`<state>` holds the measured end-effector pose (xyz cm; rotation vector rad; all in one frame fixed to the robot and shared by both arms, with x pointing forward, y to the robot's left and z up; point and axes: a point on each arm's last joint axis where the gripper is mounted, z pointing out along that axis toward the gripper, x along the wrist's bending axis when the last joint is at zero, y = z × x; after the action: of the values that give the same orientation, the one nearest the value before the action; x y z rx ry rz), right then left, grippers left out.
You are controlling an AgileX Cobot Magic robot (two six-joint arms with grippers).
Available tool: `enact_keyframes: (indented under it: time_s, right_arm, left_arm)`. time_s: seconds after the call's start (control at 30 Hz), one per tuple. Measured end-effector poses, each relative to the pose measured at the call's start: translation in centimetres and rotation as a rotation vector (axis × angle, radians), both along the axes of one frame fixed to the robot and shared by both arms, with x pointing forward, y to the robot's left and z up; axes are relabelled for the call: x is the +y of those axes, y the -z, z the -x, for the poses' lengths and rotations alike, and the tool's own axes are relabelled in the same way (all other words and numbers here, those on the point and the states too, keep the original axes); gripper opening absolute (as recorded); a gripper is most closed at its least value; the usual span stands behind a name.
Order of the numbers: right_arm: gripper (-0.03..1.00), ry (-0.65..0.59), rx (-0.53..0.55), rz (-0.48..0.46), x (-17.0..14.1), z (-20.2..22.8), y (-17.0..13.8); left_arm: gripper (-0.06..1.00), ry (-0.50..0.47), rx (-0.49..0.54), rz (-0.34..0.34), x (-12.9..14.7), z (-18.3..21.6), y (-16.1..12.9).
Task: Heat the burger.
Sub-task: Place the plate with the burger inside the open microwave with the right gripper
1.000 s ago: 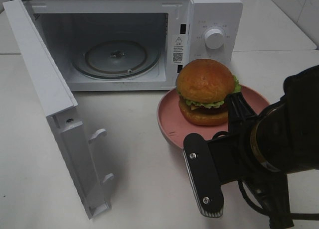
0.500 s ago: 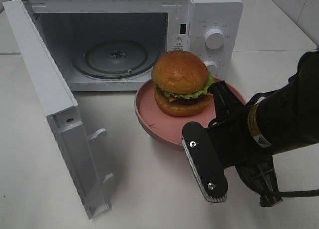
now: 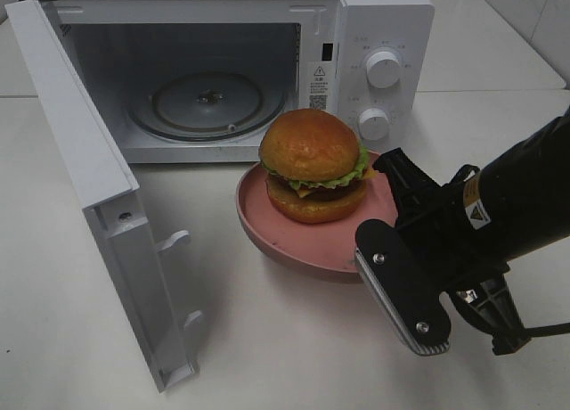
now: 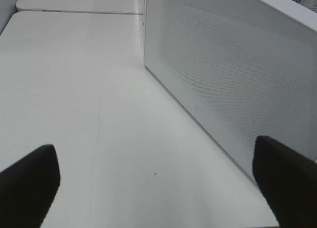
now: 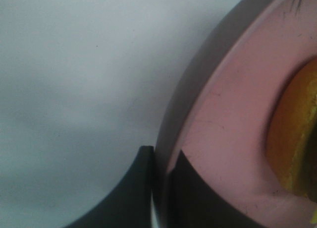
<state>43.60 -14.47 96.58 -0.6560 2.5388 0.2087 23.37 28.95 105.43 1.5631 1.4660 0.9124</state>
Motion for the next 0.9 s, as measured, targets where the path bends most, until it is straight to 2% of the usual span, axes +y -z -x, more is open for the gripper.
enact_keyframes:
  time_s: [0.37, 0.9]
  right_arm:
    - [0.06, -0.045, -0.006, -0.001, -0.9, -0.8, 0.0]
    - [0.06, -0.068, -0.059, -0.028, -0.2, -1.4, -1.0]
  left_arm:
    - [0.98, 0.0, 0.0, 0.0, 0.0, 0.0, 0.0]
    - [0.98, 0.0, 0.0, 0.0, 0.0, 0.0, 0.0]
